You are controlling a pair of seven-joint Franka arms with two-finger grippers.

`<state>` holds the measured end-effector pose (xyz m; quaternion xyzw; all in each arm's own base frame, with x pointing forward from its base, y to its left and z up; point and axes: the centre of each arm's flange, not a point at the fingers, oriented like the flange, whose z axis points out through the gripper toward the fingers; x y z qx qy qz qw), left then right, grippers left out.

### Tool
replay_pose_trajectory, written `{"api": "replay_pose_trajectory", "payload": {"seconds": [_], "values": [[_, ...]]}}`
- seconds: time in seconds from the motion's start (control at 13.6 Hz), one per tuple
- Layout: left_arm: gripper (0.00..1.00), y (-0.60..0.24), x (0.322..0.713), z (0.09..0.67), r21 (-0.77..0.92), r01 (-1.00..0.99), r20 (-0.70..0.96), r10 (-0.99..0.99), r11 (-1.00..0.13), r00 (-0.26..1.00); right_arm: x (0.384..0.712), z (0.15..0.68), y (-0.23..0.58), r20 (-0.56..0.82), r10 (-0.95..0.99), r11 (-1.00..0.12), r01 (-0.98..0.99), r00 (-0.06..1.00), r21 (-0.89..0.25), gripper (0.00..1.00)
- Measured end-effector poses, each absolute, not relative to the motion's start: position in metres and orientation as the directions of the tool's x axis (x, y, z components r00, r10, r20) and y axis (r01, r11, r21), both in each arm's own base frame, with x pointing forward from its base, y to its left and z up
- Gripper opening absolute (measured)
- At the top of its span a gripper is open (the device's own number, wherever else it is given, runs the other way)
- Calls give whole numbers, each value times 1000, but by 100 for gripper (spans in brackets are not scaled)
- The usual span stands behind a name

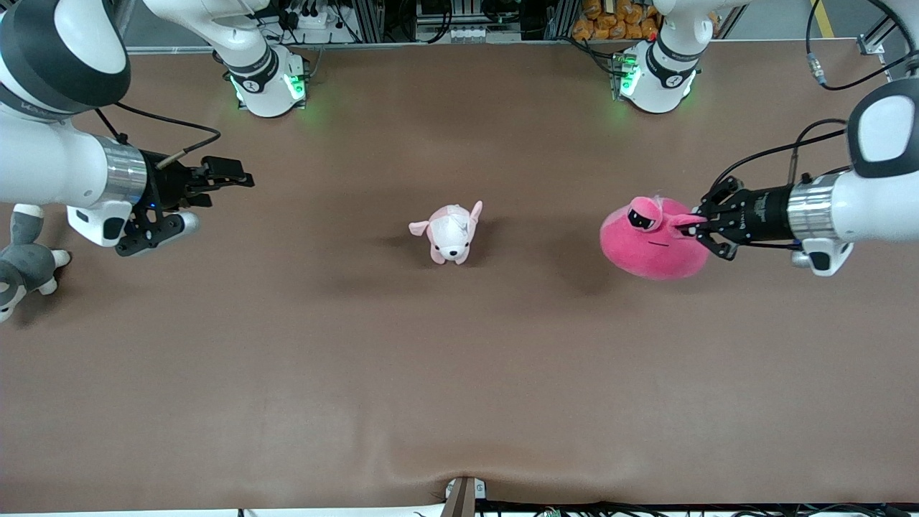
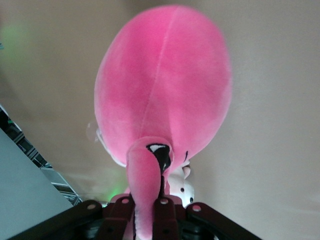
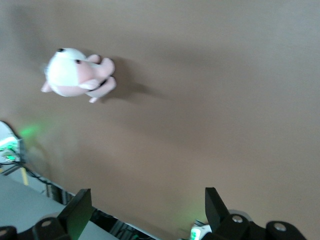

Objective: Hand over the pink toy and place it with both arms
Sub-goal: 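Lift the pink toy with the left gripper while the right gripper approaches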

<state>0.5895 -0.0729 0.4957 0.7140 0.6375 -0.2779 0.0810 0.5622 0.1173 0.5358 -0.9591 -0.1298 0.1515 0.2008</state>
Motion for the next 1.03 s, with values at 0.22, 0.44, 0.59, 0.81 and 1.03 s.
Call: {"api": "replay_pose_trajectory", "payload": {"seconds": [0.22,0.44,0.59,0.81,1.03], "values": [[11,-108,589,528,-237,960,-490,872,-148,13,570,542,143,-163,343,-821,211,925,-531,100],[11,-147,583,547,-245,960,-483,875,-136,0,581,526,155,-134,369,-767,220,920,-602,100],[11,-164,579,556,-249,960,-482,876,-130,-6,588,521,174,-90,374,-757,248,923,-604,100],[11,-201,569,574,-258,961,-477,878,-100,-37,586,524,224,-17,405,-743,318,914,-589,100],[11,-245,556,592,-235,967,-495,868,-98,-32,575,528,267,47,467,-709,405,883,-578,100]]}}
